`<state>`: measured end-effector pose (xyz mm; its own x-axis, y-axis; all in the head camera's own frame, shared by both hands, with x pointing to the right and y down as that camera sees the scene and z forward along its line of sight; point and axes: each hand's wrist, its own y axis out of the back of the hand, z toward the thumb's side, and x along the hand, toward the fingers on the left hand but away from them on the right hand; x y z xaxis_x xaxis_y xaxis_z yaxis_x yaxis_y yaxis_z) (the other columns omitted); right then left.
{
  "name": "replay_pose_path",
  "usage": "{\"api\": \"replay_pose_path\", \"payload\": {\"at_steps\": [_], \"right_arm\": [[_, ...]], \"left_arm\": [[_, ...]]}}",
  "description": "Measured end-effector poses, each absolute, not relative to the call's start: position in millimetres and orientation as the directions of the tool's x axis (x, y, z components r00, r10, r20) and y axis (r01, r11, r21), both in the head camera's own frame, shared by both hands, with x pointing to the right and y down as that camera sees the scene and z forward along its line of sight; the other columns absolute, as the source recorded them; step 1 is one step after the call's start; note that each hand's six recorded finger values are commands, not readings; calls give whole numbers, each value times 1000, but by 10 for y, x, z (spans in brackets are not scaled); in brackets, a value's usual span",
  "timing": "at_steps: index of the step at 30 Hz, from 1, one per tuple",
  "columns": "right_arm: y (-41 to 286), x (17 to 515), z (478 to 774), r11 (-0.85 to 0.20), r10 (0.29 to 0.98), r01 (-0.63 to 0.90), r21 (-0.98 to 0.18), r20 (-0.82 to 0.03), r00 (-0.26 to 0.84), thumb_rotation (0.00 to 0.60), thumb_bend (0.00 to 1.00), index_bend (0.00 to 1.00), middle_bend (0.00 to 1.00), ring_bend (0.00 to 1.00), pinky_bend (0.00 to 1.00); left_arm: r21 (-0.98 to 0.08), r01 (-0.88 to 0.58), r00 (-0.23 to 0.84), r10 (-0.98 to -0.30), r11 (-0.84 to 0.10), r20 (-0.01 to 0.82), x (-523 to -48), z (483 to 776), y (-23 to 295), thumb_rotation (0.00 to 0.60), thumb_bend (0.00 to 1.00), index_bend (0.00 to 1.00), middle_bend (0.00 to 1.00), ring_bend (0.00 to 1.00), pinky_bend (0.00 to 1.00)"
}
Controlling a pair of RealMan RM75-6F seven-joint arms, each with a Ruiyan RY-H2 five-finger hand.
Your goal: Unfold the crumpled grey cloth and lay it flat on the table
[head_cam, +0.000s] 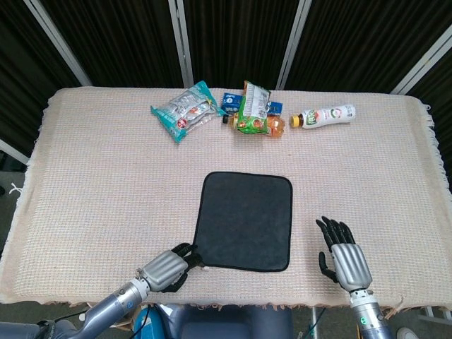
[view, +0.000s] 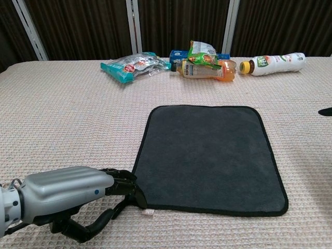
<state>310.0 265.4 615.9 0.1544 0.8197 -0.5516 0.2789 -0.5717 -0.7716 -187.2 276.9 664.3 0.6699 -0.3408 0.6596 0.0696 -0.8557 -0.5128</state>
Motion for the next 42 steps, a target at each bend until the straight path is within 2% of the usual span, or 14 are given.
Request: {"api": "replay_pose_path", "payload": {"at_steps": [8, 11, 16, 20, 25, 27, 31, 36, 38, 42], "right_arm": [[2657, 3099, 6161, -572, 820, 277, -772, -552, 153, 600, 633, 37, 51, 0, 1], [2655, 3097, 6158, -571, 820, 276, -773, -551, 153, 600, 632, 37, 51, 0, 1], [2665, 3100, 6158, -571, 820, 278, -772, -552, 153, 600, 633, 36, 51, 0, 1], [2656, 3106, 6158, -569, 822, 282, -773, -549, 152, 600, 633, 37, 51, 0, 1], [2663, 3115, 6160, -568, 822, 290, -770, -549, 152, 600, 633, 37, 51, 0, 1], [2672, 3128, 6168, -570, 821, 288, -770, -551, 150, 600, 616, 37, 51, 0, 1], [2670, 3162, 6195, -575, 817, 284, -767, -559, 143, 600, 531, 37, 51, 0, 1], [2592, 3247, 6167, -557, 829, 283, -781, -545, 128, 600, 494, 27, 42, 0, 1], [2557, 3322, 6140, -546, 836, 276, -791, -537, 115, 600, 491, 11, 34, 0, 1], [2518, 3512, 6099, -527, 848, 236, -817, -523, 84, 600, 481, 0, 10, 0, 1]], "left_arm": [[-517, 68, 675, -342, -853, 654, -1905, 6601, 2795, 600, 768, 197, 173, 28, 65], [-523, 57, 678, -351, -850, 645, -1898, 6582, 2779, 600, 714, 178, 169, 28, 64], [-539, 13, 683, -387, -842, 620, -1871, 6532, 2711, 600, 551, 96, 138, 25, 62], [-558, -46, 682, -434, -828, 589, -1877, 6464, 2601, 600, 456, 80, 124, 20, 56], [-586, -100, 661, -494, -804, 565, -1958, 6376, 2441, 600, 153, 63, 107, 18, 37], [-604, -136, 643, -534, -785, 550, -2015, 6327, 2356, 600, 107, 54, 98, 17, 31], [-663, -212, 574, -641, -718, 510, -2231, 6212, 2182, 600, 90, 45, 68, 6, 17], [-769, -267, 412, -790, -581, 454, -2773, 6041, 2058, 600, 88, 30, 36, 0, 6], [-804, -265, 327, -834, -533, 445, -3081, 5979, 2089, 600, 87, 23, 27, 0, 5], [-848, -221, 193, -874, -482, 446, -3631, 5900, 2223, 600, 88, 6, 15, 0, 0]]}}
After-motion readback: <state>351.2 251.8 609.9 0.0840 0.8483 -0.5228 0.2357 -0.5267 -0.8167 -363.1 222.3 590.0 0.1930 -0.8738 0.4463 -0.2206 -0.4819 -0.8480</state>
